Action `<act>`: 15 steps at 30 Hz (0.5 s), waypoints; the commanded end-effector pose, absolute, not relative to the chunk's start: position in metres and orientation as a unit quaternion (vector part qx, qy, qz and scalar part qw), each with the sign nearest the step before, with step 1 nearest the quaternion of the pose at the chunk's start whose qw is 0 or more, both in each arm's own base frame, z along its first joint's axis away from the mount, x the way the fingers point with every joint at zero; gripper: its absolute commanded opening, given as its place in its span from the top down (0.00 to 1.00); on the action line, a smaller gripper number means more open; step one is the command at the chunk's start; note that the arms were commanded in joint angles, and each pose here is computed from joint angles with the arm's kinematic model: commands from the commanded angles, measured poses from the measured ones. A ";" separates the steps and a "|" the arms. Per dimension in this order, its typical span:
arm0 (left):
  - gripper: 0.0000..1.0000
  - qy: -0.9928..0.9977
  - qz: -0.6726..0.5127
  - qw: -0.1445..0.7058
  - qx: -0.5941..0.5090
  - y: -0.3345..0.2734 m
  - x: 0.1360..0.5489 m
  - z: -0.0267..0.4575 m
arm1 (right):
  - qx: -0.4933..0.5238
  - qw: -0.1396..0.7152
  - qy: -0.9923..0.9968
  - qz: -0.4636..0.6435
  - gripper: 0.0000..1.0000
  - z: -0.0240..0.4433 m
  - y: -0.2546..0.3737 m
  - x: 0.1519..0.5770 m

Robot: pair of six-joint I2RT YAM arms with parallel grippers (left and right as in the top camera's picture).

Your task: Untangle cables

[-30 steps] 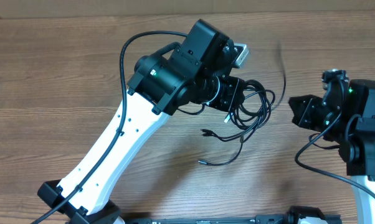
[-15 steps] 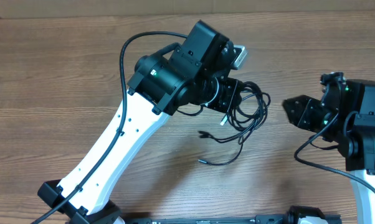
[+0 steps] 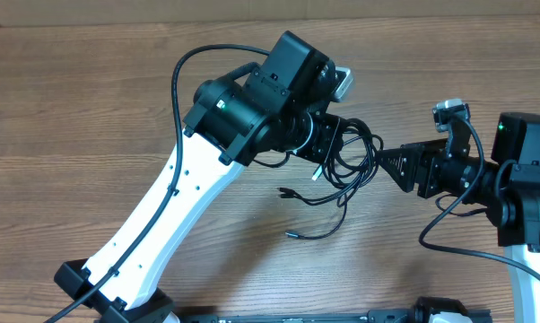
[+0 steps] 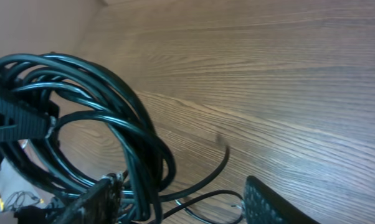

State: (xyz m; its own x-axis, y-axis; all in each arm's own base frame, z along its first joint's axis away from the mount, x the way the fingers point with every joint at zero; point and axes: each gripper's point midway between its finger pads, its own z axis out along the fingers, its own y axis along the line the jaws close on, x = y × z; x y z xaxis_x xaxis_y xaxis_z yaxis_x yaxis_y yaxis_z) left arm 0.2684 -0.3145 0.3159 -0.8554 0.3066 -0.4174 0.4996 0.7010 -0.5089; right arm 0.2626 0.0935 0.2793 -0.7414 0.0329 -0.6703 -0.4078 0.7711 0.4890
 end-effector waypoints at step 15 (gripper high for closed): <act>0.96 0.858 -0.392 0.140 0.301 -0.330 0.241 0.341 | -0.049 0.366 0.884 0.286 0.44 0.284 0.076 0.280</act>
